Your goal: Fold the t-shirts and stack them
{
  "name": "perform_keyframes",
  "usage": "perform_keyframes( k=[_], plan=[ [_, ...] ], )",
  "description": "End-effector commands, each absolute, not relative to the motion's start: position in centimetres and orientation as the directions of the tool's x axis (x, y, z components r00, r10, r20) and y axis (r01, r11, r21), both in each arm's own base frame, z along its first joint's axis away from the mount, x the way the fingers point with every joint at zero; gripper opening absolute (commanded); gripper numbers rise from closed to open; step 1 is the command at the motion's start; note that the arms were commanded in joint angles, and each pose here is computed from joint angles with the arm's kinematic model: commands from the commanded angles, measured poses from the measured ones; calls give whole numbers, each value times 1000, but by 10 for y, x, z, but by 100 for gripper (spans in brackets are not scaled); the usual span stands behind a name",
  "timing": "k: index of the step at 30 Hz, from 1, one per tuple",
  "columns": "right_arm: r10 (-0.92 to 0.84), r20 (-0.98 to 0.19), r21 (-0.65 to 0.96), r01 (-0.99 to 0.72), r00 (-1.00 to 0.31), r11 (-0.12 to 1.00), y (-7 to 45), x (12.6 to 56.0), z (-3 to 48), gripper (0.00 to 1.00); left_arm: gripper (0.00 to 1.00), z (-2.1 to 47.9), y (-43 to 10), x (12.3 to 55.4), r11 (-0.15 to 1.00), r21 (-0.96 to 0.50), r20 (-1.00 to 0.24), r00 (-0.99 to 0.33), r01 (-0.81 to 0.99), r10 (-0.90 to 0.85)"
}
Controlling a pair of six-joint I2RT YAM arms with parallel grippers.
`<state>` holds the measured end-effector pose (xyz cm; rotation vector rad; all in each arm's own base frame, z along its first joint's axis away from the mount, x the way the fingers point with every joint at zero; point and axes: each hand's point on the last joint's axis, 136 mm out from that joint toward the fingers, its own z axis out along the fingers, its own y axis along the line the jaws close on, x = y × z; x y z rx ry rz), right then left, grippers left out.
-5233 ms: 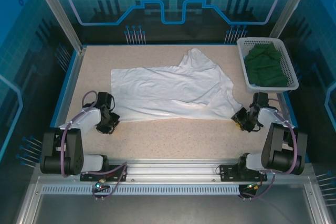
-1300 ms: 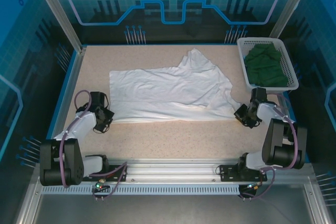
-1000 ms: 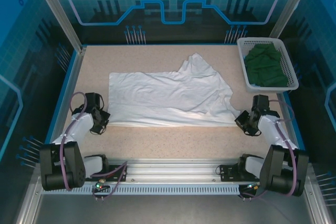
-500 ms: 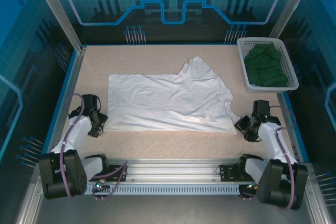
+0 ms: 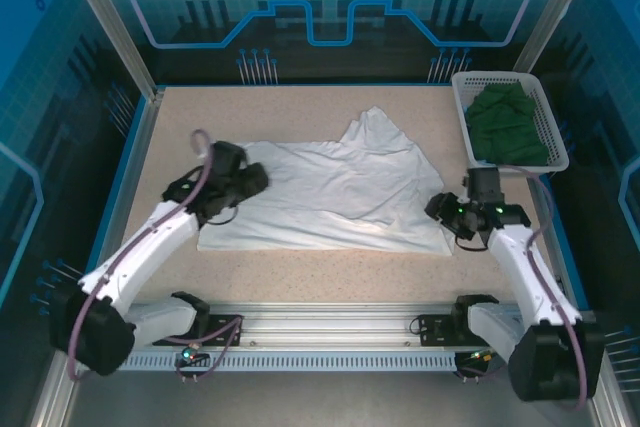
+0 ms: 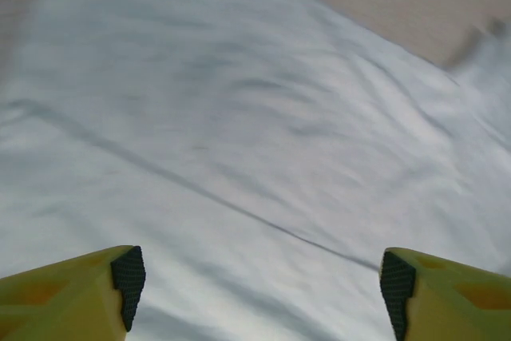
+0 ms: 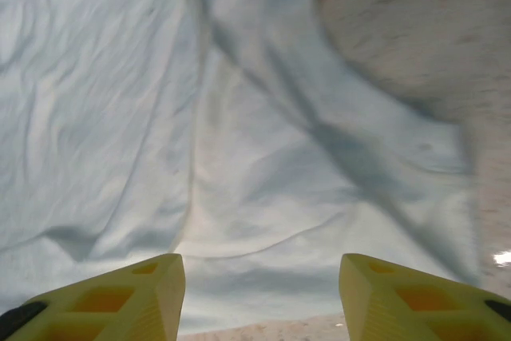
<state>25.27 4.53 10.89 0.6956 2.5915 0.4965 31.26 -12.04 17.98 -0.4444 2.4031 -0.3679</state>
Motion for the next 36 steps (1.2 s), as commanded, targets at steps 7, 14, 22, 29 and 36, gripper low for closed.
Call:
perform_keyframes(
  k=[7, 14, 22, 29, 36],
  plan=[
    [445, -188, 406, 343, -876, 847, 75, 276, 70, 36, 79, 166, -353, 270, 675, -118, -663, -564, 729, 493],
    [517, -110, 413, 434, -849, 800, 65, 277, 43, 29, 74, 113, -418, 261, 451, -32, -553, -392, 892, 735],
    [543, -79, 414, 468, -836, 781, 63, 276, 26, 27, 51, 76, -437, 277, 379, 24, -469, -325, 925, 821],
    [559, -60, 413, 489, -827, 768, 60, 274, 20, 27, 41, 58, -441, 279, 361, 28, -434, -314, 932, 844],
    [562, -48, 418, 495, -825, 762, 60, 275, 16, 26, 41, 43, -440, 285, 358, 58, -408, -305, 932, 860]
  ],
)
